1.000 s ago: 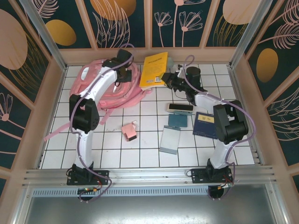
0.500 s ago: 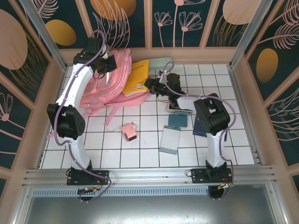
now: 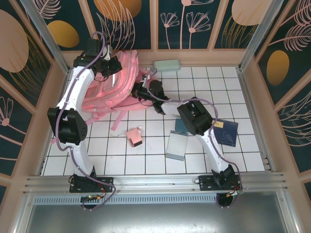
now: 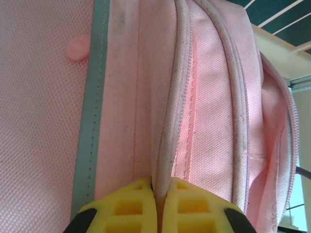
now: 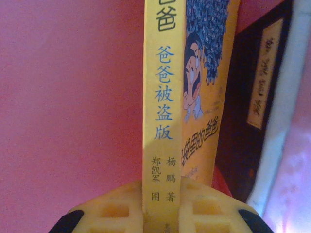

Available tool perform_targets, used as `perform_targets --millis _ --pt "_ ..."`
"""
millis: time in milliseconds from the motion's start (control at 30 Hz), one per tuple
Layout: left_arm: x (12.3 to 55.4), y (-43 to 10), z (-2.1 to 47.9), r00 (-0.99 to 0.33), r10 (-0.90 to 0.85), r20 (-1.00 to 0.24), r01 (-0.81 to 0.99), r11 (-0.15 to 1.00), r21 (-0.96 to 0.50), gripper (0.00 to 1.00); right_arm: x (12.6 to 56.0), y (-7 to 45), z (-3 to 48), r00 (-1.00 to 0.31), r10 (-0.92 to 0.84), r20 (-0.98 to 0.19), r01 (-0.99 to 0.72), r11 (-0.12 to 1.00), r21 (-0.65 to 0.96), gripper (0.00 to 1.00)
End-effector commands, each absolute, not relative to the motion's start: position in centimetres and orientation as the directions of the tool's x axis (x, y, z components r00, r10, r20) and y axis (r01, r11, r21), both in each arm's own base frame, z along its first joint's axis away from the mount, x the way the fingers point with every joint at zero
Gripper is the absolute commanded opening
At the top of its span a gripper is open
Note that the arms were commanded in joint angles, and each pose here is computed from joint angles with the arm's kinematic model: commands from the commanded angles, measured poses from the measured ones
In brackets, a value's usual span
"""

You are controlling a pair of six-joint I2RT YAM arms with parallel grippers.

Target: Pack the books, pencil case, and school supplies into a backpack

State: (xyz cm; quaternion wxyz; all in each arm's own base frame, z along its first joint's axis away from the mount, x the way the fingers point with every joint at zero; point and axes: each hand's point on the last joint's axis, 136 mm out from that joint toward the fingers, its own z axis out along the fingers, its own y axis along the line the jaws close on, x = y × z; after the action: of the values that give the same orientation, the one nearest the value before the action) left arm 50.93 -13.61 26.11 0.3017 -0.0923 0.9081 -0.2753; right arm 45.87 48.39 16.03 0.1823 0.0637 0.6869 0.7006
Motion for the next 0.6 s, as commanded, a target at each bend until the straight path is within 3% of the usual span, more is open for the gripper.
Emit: perform_targets --millis 0,267,400,567 --pt "51.2 -14.9 32.0 -0.722 -0.352 -0.596 0.136 0.772 -0.621 0.00 46.6 50.1 19.9 -0.908 0.369 -0.200 -0.250 -0.091 0.964 0.00" --pt "51.4 -15.0 31.8 -0.722 -0.374 -0.582 0.124 0.757 -0.641 0.00 47.5 54.1 12.9 -0.933 0.322 -0.160 -0.142 0.080 0.987 0.00" --pt "51.7 -14.9 31.5 -0.719 -0.388 -0.577 0.108 0.758 -0.643 0.00 47.0 56.2 11.7 -0.952 0.268 -0.147 -0.123 0.104 0.987 0.00" --pt "52.1 -14.5 30.8 -0.715 -0.404 -0.571 0.080 0.764 -0.641 0.00 45.8 56.6 11.6 -0.972 0.195 -0.133 -0.112 0.117 0.987 0.37"
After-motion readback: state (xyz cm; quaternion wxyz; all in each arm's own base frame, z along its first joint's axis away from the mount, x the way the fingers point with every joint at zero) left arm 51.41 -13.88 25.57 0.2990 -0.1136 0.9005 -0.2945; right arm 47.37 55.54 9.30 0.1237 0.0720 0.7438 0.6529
